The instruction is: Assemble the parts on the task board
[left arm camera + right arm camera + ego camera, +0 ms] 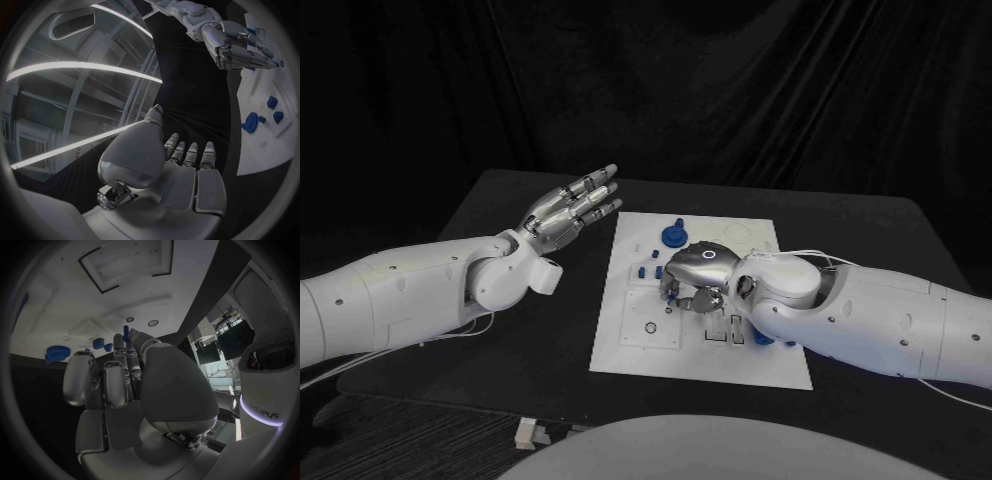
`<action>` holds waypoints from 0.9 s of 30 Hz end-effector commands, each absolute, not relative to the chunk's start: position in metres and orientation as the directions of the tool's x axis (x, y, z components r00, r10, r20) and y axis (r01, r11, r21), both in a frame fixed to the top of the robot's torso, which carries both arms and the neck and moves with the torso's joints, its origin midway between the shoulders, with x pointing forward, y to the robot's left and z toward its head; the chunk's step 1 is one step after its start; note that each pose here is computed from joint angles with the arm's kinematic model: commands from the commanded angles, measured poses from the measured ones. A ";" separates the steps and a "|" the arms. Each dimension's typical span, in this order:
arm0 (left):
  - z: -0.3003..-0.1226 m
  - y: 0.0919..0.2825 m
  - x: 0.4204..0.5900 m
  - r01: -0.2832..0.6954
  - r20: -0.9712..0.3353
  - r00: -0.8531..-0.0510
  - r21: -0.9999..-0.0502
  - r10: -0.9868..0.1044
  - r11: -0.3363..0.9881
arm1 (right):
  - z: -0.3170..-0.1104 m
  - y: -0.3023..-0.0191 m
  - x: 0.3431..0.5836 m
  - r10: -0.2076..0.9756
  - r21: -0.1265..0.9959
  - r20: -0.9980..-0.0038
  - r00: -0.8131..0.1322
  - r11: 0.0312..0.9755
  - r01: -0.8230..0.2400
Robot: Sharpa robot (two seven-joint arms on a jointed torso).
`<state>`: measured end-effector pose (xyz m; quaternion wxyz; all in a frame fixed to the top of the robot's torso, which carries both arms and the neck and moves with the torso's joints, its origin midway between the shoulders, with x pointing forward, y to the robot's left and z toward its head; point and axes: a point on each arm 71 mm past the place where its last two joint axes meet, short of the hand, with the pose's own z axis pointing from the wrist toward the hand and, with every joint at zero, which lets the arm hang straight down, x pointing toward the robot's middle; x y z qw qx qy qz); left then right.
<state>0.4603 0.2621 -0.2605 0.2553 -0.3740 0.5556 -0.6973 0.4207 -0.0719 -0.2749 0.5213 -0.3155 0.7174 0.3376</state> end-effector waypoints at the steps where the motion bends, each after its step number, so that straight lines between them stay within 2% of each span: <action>1: -0.260 0.261 0.460 -0.053 0.254 -0.598 -0.959 -0.760 -0.279 | -0.278 -0.072 0.420 -0.105 0.154 -0.959 -0.263 0.585 -0.796; 27: -0.265 0.260 0.459 -0.070 0.260 -0.599 -0.959 -0.758 -0.273 | -0.284 -0.070 0.415 -0.098 0.170 -0.956 -0.275 0.581 -0.796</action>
